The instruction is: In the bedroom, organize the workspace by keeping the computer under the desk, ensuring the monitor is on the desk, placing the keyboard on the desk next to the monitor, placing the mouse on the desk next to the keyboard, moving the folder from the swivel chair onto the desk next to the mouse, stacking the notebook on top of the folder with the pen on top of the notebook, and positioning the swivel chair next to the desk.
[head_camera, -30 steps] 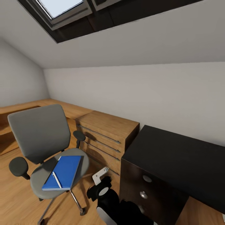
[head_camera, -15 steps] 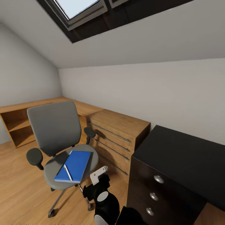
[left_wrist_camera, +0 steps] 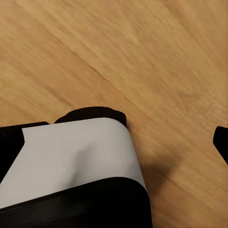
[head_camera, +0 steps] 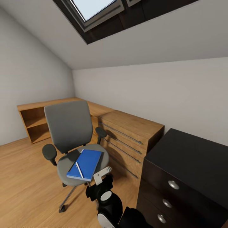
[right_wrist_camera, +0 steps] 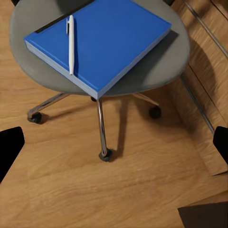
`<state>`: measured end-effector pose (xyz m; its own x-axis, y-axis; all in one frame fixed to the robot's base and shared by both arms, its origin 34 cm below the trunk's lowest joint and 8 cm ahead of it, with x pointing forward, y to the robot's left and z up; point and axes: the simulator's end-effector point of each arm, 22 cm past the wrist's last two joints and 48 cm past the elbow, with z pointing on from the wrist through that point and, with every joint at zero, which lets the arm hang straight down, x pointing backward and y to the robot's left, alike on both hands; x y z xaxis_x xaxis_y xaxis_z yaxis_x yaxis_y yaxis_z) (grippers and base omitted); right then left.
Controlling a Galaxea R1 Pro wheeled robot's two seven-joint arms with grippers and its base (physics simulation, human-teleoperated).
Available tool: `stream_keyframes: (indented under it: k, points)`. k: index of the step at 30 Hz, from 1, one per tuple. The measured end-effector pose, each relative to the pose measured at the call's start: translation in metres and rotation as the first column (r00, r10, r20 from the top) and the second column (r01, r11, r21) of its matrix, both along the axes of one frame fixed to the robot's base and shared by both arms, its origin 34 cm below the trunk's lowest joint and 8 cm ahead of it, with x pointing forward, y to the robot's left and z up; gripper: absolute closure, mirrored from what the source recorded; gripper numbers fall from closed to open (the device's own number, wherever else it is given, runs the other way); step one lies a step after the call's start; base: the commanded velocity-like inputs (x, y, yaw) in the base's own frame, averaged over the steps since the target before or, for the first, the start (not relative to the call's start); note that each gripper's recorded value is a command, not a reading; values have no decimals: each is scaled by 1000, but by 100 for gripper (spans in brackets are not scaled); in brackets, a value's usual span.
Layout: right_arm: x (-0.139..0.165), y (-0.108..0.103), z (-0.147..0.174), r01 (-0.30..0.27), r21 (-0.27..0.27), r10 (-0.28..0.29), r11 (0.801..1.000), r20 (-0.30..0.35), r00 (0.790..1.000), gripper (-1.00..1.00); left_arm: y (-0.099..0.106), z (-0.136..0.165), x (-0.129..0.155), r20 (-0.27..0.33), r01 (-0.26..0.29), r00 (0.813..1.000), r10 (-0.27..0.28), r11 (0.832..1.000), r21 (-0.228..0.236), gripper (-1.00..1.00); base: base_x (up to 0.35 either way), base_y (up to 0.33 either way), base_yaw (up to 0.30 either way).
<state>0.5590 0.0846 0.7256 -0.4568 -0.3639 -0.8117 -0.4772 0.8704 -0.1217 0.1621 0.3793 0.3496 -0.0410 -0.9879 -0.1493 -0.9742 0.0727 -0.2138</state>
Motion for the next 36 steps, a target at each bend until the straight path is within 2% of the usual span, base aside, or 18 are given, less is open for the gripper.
stream_keyframes:
  k: [8, 10, 11, 12, 19, 27, 30, 36]
  points:
    - [2, -3, 0, 7, 8, -7, 1000, -10, 1000, -100, -1, 0, 1, 2, 4, 1000, -4, 1000, 0, -100, 0, 0, 35]
    - [8, -8, 0, 23, 21, -22, 1000, -24, 999, -100, -1, 0, 1, 5, 6, 1000, -6, 1000, 2, -100, 0, 0, 4]
    - [13, -12, 1, 32, 47, -30, 998, -42, 999, -100, -3, 0, 1, 4, 5, 1000, -5, 1000, 1, -100, 0, 0, 1]
    - [14, -9, 1, 8, 86, -2, 996, -66, 998, -100, -5, -1, 1, 5, 4, 1000, -4, 1000, -2, -100, 0, 0, 1]
    - [10, 0, -4, -111, 160, 130, 981, -111, 985, -100, -10, -2, -1, 0, 4, 1000, -4, 1000, -7, -100, 0, 0, 0]
    - [12, -3, -2, -139, 214, 170, 967, -133, 976, -100, -24, -5, -7, -18, 59, 998, -59, 998, -21, -100, 0, 4, 0]
    - [21, -8, 8, -142, 275, 184, 951, -135, 974, -100, -29, -5, -2, 9, 79, 997, -79, 996, -28, -100, 0, 174, 0]
    - [25, -10, 10, -136, 290, 182, 947, -137, 974, -100, -31, -5, 0, 22, 84, 996, -83, 996, -31, -100, 0, 285, 0]
